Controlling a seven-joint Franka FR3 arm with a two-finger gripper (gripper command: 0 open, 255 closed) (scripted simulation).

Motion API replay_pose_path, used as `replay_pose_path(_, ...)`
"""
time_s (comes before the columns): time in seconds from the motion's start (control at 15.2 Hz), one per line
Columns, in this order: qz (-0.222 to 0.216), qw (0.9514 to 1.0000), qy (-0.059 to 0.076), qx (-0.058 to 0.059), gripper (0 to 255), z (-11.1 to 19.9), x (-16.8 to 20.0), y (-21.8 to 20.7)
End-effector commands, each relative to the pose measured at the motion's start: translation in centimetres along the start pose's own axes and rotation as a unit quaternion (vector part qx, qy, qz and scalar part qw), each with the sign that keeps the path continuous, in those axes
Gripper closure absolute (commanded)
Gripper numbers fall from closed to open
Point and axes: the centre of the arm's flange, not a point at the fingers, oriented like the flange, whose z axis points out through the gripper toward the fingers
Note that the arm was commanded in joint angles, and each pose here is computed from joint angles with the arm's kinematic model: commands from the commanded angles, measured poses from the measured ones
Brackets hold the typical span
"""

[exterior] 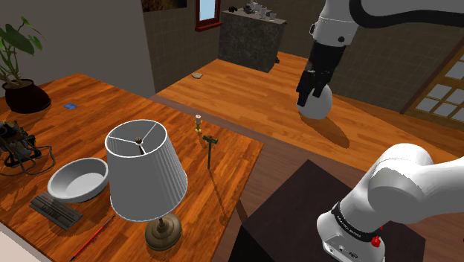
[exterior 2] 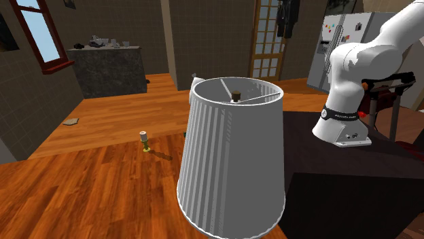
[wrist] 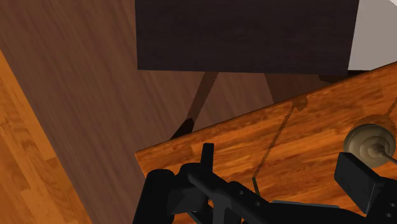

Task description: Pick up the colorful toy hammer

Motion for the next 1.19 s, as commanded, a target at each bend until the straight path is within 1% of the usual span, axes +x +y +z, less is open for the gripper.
replay_pose_path(0.0,0.000,1.0000,0.000,0.000,0,0.0,0.0,0.0)
replay_pose_path(1.12,-0.028,0.9995,0.013,0.001,0,14.3,16.4,-4.2)
